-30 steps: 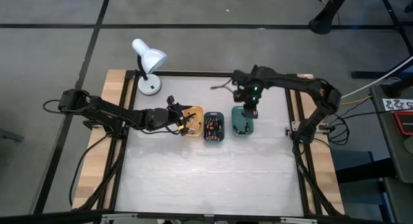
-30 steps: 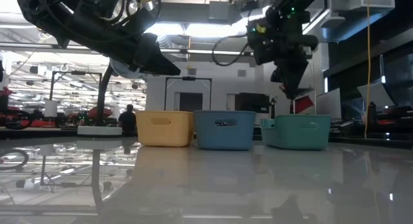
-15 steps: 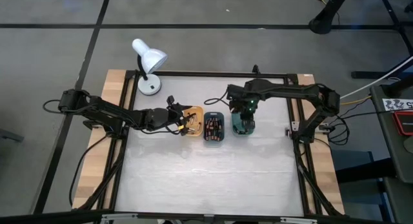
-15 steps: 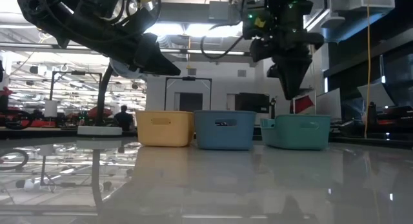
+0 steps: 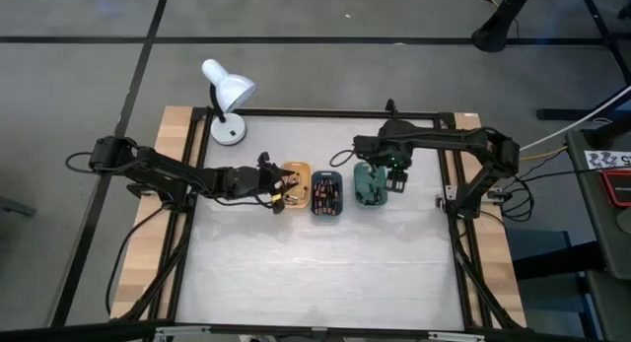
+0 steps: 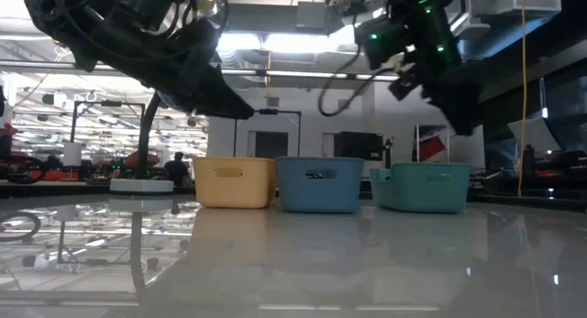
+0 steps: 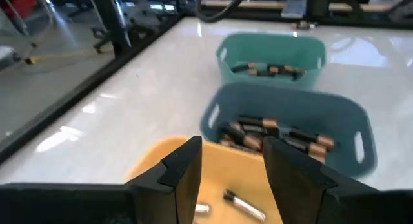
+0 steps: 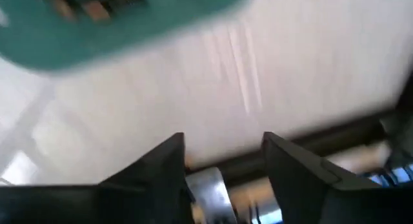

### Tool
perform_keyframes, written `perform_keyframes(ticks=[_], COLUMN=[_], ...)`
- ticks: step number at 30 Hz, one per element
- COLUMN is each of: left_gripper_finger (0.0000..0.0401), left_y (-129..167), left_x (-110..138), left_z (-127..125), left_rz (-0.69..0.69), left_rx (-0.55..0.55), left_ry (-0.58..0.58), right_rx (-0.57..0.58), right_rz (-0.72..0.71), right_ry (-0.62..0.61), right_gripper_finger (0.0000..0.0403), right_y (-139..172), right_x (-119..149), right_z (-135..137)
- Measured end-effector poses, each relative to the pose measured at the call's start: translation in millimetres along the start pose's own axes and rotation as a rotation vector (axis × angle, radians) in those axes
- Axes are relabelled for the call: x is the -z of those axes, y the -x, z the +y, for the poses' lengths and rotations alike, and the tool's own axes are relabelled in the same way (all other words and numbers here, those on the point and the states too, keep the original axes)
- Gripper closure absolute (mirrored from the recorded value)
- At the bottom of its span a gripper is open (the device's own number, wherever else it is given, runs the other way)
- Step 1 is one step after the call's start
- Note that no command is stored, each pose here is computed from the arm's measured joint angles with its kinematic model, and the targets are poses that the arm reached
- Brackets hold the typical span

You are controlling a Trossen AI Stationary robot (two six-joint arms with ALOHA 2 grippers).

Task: Sort batteries
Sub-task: Put the black battery into the green bin

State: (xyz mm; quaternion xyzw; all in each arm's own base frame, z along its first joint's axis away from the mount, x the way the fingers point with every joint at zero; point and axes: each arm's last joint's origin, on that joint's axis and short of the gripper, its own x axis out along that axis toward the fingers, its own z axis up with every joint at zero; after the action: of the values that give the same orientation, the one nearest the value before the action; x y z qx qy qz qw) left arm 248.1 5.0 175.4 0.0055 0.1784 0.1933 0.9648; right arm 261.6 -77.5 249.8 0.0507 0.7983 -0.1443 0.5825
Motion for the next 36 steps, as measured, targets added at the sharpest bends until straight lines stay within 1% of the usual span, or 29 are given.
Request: perform_keyframes(ticks=[2, 3, 5, 8, 11, 14, 16, 18, 20, 22, 27, 30, 36], left_gripper_finger=[0.0245, 0.0245, 0.0245, 0.0245, 0.0245, 0.0245, 0.0245, 0.0245, 0.0245, 0.0245, 0.0245, 0.0245, 0.0245], left_y=[1, 2, 4, 8, 10, 12, 11, 11, 11, 11, 11, 11, 11], left_x=[2, 3, 4, 5, 6, 6, 6, 5, 5, 5, 5, 5, 4], left_z=[-4, -6, -11, -17, -22, -26, -25, -25, -25, -25, -25, -25, -25], left_rz=[0.018, 0.022, 0.029, 0.033, 0.032, 0.027, 0.025, 0.023, 0.019, 0.019, 0.019, 0.015, 0.013], left_rx=[0.018, 0.029, 0.050, 0.078, 0.099, 0.113, 0.113, 0.109, 0.109, 0.109, 0.106, 0.106, 0.104], left_ry=[0.004, 0.001, -0.006, -0.020, -0.037, -0.060, -0.059, -0.057, -0.055, -0.055, -0.052, -0.049, -0.047], right_rx=[0.054, 0.070, 0.058, 0.043, 0.044, 0.034, 0.008, -0.039, -0.093, -0.118, -0.099, -0.108, -0.118], right_rz=[0.046, 0.040, 0.017, 0.023, 0.020, -0.008, -0.032, -0.013, 0.023, 0.066, 0.171, 0.192, 0.203], right_ry=[-0.022, -0.029, -0.026, -0.010, -0.070, -0.125, -0.146, -0.153, -0.167, -0.165, -0.149, -0.155, -0.161], right_gripper_finger=[0.0162, 0.0148, 0.0121, 0.0090, 0.0074, 0.0071, 0.0070, 0.0070, 0.0070, 0.0070, 0.0070, 0.0070, 0.0070], right_y=[1, 1, 2, 0, -6, -17, -29, -44, -62, -78, -109, -120, -126], right_x=[5, 5, 9, 22, 43, 64, 71, 77, 79, 81, 86, 86, 80], right_z=[1, 1, 3, 2, -3, -6, -3, 1, 6, 10, 15, 17, 18])
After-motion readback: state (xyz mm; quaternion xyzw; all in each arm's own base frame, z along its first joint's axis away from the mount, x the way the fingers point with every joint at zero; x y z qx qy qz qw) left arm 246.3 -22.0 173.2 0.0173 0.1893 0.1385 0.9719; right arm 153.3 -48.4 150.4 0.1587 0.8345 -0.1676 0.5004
